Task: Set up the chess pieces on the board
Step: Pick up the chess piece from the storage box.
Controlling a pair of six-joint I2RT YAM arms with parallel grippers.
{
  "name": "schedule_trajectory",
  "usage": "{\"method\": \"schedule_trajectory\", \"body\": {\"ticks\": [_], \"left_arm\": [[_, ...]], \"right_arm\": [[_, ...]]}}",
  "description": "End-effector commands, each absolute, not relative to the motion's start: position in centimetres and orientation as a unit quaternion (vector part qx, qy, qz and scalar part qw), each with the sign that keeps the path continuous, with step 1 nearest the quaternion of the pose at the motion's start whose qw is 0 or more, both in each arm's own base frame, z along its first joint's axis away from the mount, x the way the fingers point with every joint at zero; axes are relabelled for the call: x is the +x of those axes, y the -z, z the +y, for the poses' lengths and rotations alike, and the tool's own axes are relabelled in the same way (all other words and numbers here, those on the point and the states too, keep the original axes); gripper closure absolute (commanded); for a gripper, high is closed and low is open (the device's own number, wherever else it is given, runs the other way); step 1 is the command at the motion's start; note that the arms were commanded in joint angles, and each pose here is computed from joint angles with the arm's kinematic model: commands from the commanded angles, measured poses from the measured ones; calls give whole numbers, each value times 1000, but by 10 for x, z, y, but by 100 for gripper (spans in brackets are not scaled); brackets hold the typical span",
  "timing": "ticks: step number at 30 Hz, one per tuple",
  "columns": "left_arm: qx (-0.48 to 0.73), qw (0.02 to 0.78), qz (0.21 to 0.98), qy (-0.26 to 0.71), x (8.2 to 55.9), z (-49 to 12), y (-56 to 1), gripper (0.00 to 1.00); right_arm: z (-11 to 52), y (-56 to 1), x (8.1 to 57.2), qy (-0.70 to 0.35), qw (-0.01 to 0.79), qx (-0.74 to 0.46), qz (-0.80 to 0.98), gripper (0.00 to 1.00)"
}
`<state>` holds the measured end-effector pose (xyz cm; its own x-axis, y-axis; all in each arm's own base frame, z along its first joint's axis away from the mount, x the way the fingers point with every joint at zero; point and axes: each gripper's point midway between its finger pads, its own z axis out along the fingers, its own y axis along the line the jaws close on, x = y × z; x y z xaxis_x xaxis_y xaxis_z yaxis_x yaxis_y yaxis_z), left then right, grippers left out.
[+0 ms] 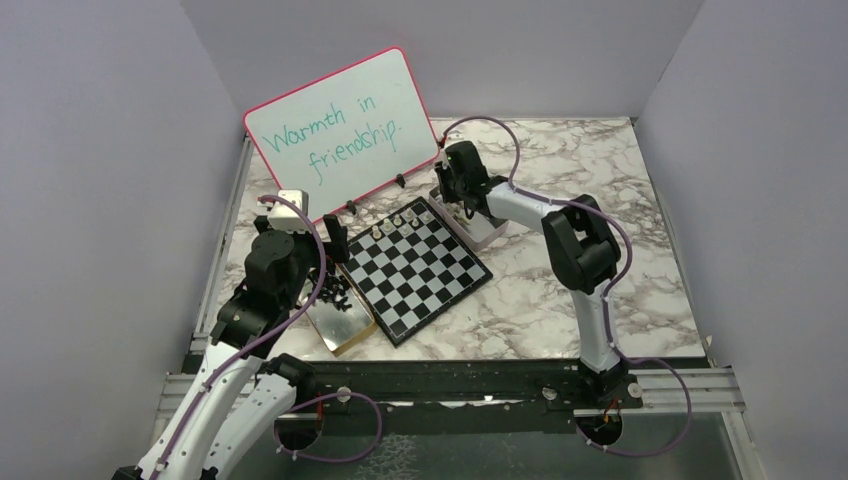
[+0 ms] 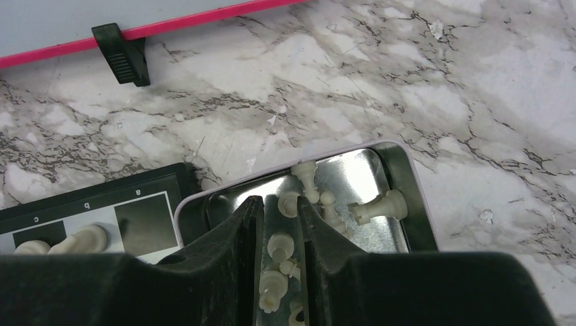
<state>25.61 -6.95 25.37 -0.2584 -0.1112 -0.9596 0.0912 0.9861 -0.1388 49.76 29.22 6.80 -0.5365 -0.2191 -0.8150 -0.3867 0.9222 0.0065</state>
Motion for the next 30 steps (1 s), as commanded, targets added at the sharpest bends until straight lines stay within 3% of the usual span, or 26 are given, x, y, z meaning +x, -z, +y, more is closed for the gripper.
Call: {"method": "schedule_trajectory", "body": {"ticks": [1,9,15,19,30], "left_arm": [[2,614,784,90,257,-74,-255,1],[2,615,783,91,257,-74,-256,1],[2,617,782,91,256,-74,-257,1],[2,616,782,91,256,-74,-257,1],[2,615,784,87,257,-73,-256,1]], "right_arm": [[301,-65,507,-95,452,-184,868,70],[293,-48,509,-70,438,-186,876,70],[292,-50,509,-66,439,-186,876,81],[293,-57,508,-70,444,-186,874,87],[289,-106,498,-85,462,-177,865,88]]}}
